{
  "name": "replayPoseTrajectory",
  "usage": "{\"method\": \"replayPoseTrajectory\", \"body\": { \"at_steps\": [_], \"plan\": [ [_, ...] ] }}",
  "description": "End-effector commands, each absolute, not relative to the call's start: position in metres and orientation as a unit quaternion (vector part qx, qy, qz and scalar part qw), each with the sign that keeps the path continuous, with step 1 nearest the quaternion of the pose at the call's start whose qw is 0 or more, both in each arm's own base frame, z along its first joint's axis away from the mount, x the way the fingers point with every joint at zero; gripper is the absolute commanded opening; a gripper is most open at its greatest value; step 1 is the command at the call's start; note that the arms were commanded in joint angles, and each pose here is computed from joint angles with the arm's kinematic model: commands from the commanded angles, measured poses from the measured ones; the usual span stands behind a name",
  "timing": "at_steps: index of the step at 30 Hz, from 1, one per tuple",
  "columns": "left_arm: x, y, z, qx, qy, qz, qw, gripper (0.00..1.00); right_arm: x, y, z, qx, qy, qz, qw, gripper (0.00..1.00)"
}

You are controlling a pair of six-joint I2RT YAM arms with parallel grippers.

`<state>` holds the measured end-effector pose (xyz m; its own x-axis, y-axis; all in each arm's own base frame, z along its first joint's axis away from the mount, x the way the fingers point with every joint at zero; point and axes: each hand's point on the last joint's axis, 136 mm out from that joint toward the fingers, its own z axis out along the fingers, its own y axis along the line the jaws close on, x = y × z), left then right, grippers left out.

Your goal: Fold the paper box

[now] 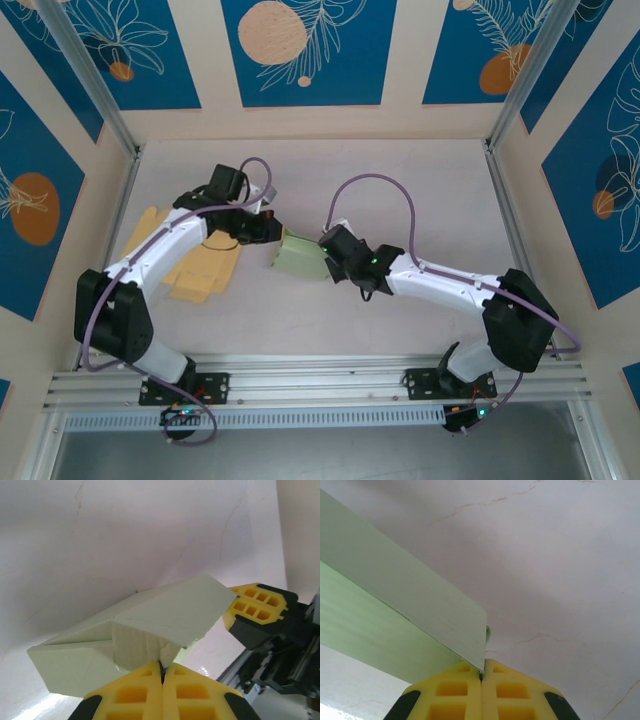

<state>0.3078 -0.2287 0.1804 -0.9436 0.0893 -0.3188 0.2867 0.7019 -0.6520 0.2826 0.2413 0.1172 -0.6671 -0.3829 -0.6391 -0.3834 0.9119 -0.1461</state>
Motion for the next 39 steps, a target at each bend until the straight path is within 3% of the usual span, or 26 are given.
{"method": "replayPoseTrajectory", "body": {
  "at_steps": [1,6,12,22,25,29,32,39],
  "plan": [
    [0.305,-0.237,0.185,0.084,0.892,-0.432,0.101,0.0,0.276,0.249,0.105,-0.234,0.915,0.004,0.33,0.0],
    [0.31,-0.232,0.191,0.06,0.879,-0.464,0.095,0.0,0.278,0.25,0.102,-0.238,0.915,-0.007,0.324,0.0],
    [0.306,-0.221,0.173,0.052,0.894,-0.435,0.094,0.0,0.28,0.255,0.117,-0.226,0.918,0.007,0.326,0.0],
    [0.319,-0.208,0.159,0.012,0.889,-0.417,0.189,0.0,0.284,0.256,0.129,-0.175,0.926,0.023,0.334,0.01],
    [0.32,-0.207,0.156,0.005,0.886,-0.418,0.199,0.0,0.284,0.259,0.128,-0.167,0.927,0.031,0.336,0.05],
    [0.319,-0.207,0.155,0.004,0.888,-0.416,0.198,0.0,0.286,0.262,0.127,-0.161,0.927,0.036,0.336,0.2],
    [0.318,-0.207,0.154,0.004,0.889,-0.415,0.195,0.0,0.286,0.266,0.129,-0.159,0.927,0.046,0.336,0.25],
    [0.316,-0.209,0.153,0.006,0.889,-0.416,0.193,0.0,0.285,0.267,0.124,-0.158,0.928,0.049,0.333,0.25]
  ]
}}
